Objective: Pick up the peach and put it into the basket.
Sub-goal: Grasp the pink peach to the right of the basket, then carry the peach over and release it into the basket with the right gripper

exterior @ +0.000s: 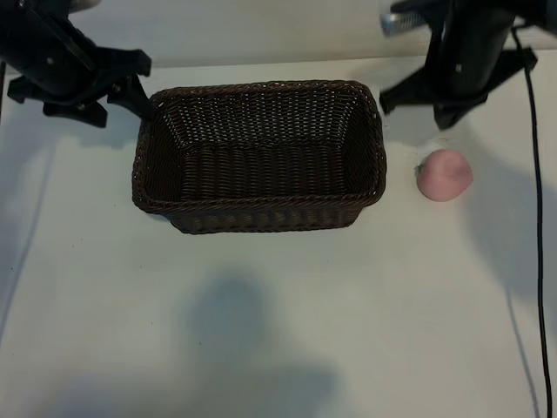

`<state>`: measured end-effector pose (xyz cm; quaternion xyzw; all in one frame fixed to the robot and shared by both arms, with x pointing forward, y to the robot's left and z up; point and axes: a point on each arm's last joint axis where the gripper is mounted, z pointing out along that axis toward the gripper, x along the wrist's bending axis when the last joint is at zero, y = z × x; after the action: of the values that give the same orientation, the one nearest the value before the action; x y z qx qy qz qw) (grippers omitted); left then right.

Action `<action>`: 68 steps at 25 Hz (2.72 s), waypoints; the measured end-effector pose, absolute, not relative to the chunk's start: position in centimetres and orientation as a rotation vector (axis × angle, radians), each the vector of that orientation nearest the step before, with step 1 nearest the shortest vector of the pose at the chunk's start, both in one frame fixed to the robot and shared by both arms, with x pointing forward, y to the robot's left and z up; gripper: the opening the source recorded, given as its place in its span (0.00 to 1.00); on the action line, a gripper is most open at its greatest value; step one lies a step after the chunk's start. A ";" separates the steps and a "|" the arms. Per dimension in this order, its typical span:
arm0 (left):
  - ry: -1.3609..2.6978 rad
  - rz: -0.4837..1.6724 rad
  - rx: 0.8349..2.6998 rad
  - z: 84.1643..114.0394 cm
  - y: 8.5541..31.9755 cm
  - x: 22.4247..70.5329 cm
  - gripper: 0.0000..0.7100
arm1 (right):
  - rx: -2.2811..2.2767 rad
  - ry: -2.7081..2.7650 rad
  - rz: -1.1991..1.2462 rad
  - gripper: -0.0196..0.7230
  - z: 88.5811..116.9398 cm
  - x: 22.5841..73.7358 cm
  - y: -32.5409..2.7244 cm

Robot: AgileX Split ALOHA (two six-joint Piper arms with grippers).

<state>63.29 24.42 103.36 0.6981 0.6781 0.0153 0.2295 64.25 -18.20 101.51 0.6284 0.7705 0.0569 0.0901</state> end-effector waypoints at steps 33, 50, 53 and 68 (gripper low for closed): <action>1.843 0.052 1.931 104.3 24.4 63.7 0.84 | 1.960 2.318 0.142 0.59 93.4 64.4 -20.2; 1.843 0.052 1.931 104.3 24.4 63.7 0.84 | 1.939 2.306 0.117 0.08 98.8 64.3 -20.5; 1.843 0.052 1.931 104.3 24.4 63.7 0.84 | 1.922 2.264 0.222 0.08 103.4 63.9 -20.5; 1.842 0.054 1.931 104.3 24.4 63.7 0.84 | 1.686 2.431 0.565 0.08 109.3 60.8 -11.7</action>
<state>63.69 24.36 104.31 0.7034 0.6708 0.0198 0.2342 60.83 -11.72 109.32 0.5587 0.8053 0.1872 0.0647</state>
